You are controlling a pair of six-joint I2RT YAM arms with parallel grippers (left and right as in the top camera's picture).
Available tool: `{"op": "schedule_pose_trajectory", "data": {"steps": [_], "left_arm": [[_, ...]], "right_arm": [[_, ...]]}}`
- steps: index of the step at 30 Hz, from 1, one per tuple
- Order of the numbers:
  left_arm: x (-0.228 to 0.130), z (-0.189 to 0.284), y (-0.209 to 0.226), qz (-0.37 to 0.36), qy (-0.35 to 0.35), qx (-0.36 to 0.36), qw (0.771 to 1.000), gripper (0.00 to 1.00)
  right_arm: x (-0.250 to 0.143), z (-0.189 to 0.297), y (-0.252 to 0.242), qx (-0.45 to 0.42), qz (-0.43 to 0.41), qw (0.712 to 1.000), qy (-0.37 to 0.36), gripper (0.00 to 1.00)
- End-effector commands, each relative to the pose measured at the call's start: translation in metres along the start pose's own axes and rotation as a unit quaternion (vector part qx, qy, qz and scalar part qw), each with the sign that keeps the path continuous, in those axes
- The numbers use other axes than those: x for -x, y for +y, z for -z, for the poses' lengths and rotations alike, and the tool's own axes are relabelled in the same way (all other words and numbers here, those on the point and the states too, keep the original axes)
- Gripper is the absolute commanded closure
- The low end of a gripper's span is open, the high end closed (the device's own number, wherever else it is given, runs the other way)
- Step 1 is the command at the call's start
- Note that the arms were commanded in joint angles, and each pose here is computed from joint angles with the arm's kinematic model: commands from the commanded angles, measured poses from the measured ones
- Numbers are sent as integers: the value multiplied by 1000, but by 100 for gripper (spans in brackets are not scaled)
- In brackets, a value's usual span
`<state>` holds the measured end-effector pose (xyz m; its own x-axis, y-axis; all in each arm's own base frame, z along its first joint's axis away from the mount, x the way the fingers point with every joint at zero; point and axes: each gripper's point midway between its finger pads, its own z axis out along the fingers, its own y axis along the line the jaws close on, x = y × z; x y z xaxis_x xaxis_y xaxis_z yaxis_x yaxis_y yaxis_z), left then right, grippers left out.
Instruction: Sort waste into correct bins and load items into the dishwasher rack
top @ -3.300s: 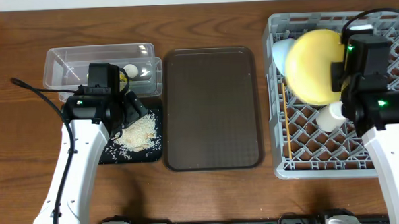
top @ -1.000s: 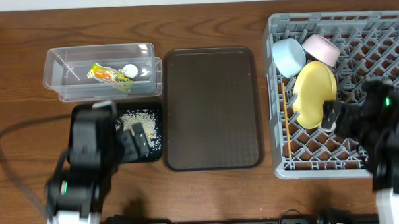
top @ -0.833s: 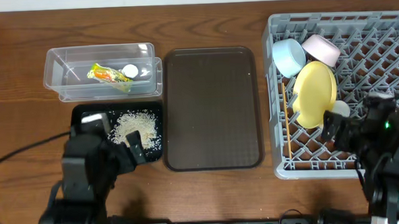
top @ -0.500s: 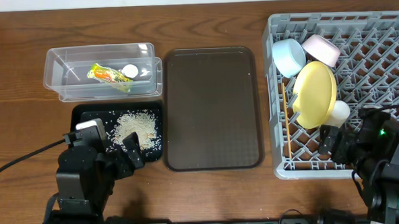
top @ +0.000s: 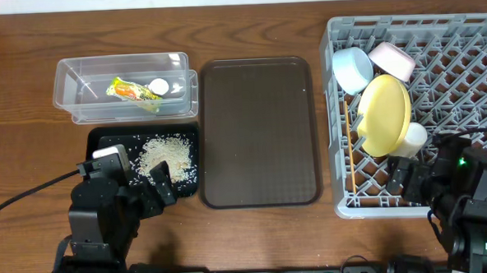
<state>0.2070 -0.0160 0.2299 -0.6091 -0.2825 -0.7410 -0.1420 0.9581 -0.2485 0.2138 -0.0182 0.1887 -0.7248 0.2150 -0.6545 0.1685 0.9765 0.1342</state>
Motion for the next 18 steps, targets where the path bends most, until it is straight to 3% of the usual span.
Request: {"op": "schedule_pose_trajectory", "data": {"steps": [1,11,18], "left_arm": [[0,-1,3,2,-3,7,1000,0],[0,-1,3,2,-3,7,1000,1],[0,-1,3,2,-3,7,1000,0]], "right_arm": [[1,-2,4,-10,46,999,-5,1],[59,18,24,26,60,987,-148,1],[61,20,27,42,74,966,-245,1]]}}
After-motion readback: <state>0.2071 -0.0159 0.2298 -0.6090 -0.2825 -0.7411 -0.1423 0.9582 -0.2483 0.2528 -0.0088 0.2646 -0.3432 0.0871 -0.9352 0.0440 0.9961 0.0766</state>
